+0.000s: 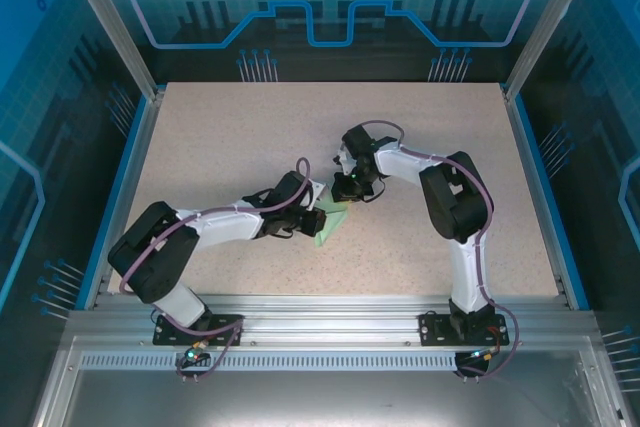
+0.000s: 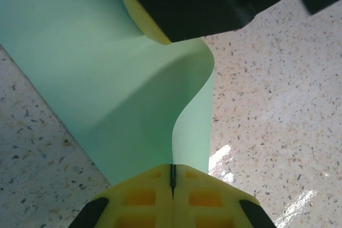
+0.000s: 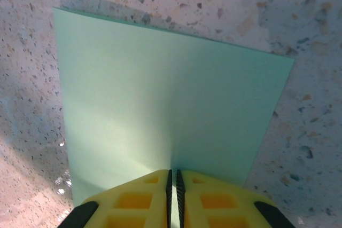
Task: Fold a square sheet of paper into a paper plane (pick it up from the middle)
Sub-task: Third fold the triangle at the center of the table.
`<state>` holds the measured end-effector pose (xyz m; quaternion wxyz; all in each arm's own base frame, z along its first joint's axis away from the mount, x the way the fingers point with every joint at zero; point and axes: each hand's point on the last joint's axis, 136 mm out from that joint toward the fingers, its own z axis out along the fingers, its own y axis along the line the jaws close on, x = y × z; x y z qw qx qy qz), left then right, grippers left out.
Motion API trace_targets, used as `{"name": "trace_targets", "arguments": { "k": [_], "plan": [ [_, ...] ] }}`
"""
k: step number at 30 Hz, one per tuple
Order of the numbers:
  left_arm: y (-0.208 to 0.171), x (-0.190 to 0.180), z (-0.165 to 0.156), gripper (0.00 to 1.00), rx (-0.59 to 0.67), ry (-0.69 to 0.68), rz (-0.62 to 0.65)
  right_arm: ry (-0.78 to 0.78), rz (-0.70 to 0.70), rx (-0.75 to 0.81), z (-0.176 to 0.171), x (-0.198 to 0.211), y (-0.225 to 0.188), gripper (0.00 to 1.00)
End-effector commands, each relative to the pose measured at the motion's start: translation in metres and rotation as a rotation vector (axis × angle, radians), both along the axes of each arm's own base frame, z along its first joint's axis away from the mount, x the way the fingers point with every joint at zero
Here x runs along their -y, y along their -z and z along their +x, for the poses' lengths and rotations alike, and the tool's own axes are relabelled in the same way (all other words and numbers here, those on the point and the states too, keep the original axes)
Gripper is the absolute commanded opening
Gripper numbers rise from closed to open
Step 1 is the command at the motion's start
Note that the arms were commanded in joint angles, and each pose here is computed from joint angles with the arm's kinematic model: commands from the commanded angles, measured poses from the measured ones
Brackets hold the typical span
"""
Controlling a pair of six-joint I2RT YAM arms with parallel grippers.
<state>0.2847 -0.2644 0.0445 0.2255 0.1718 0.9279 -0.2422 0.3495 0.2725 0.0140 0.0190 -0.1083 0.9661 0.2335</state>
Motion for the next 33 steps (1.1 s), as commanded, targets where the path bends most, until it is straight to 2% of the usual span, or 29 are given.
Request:
{"name": "trace_targets", "arguments": {
  "k": [1, 16, 33],
  "plan": [
    [0.002, 0.004, 0.004, 0.0, -0.021, 0.022, -0.029, -0.032, -0.03, -0.035, -0.01, -0.002, 0.008, 0.14],
    [0.004, 0.001, 0.021, 0.0, -0.027, 0.036, -0.047, -0.028, -0.042, -0.05, -0.015, 0.0, 0.011, 0.15],
    [0.016, -0.008, 0.016, 0.0, -0.053, 0.009, -0.021, -0.022, -0.039, -0.041, -0.013, 0.0, 0.004, 0.16]
  ]
}}
